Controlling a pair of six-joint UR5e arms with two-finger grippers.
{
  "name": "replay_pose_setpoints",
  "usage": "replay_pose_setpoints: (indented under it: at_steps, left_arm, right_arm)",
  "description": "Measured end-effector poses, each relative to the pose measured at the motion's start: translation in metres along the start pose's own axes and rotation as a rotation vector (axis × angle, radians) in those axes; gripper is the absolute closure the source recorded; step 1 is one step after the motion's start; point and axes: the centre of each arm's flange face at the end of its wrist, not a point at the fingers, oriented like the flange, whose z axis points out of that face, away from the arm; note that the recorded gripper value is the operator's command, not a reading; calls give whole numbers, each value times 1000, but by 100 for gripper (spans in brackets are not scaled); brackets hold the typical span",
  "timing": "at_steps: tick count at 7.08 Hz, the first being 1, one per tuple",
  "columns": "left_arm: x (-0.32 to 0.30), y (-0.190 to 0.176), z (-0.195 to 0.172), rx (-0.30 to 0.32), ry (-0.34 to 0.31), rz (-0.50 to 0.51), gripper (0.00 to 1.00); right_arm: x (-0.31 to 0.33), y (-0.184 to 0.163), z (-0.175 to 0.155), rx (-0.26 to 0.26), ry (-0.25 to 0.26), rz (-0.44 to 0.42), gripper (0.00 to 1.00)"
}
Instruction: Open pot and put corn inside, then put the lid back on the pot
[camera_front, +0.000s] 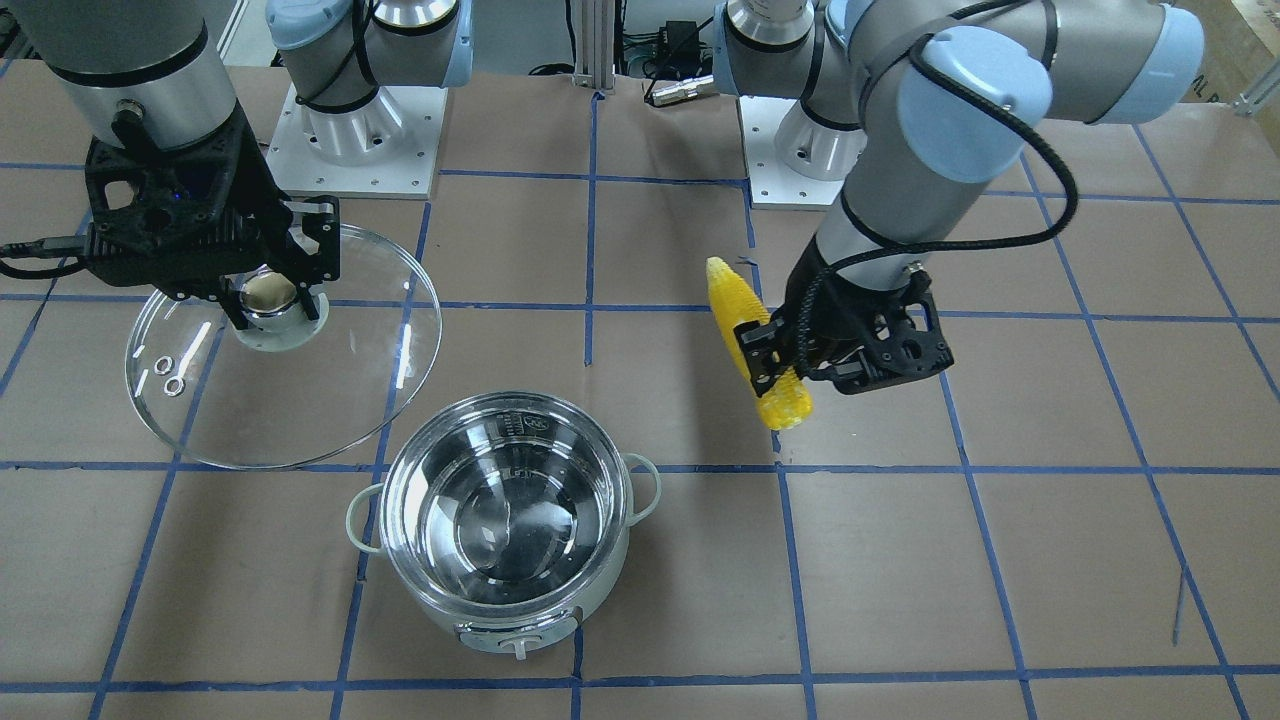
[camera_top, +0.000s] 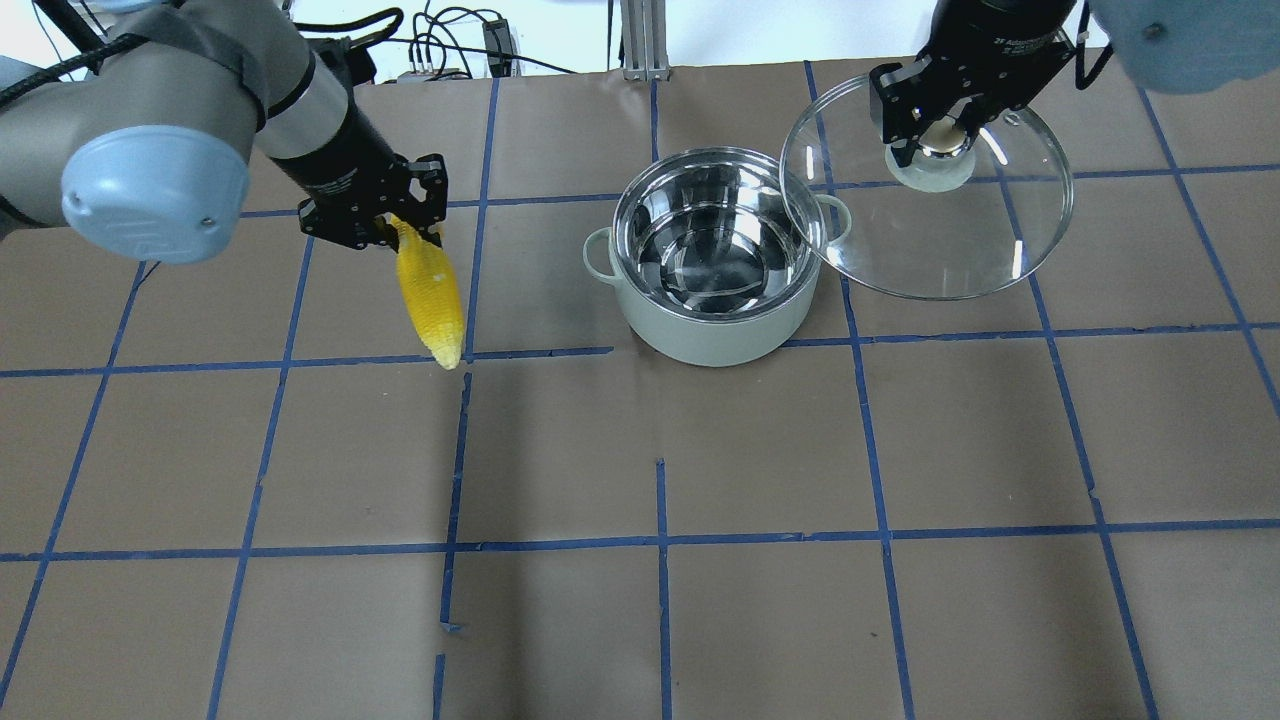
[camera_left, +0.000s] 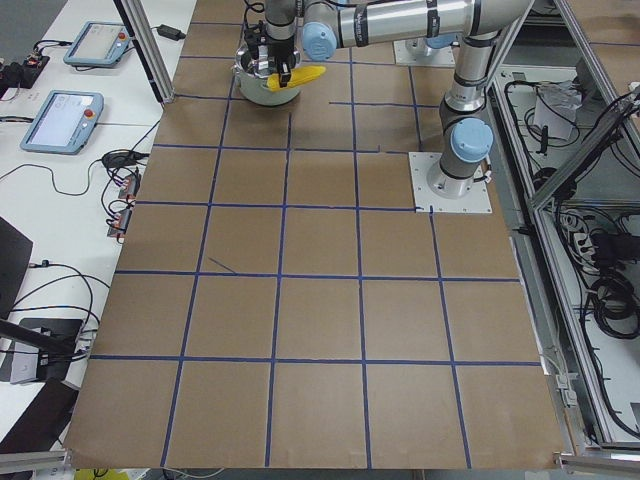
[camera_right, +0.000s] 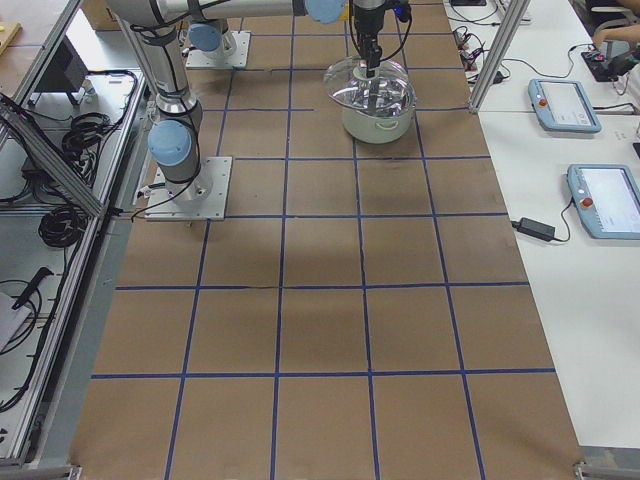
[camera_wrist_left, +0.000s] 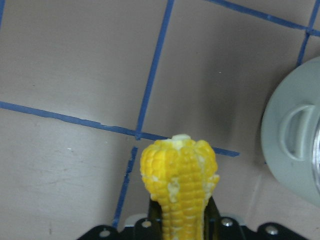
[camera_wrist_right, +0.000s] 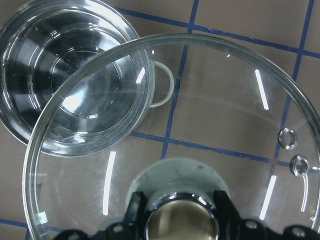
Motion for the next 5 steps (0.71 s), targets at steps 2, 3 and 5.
replay_pose_setpoints:
  at_steps: [2,3,5]
  left_arm:
    - [50,-2,12,6,21,-63,77]
    - [74,-2,24,14,56,-78,77]
    - [114,5,50,28,125,-93,77]
  right_arm:
    - [0,-1,1,-1,-1,0,78]
    - [0,0,1,-2,-1,0,78]
    - [0,0,2,-3,-2,0,78]
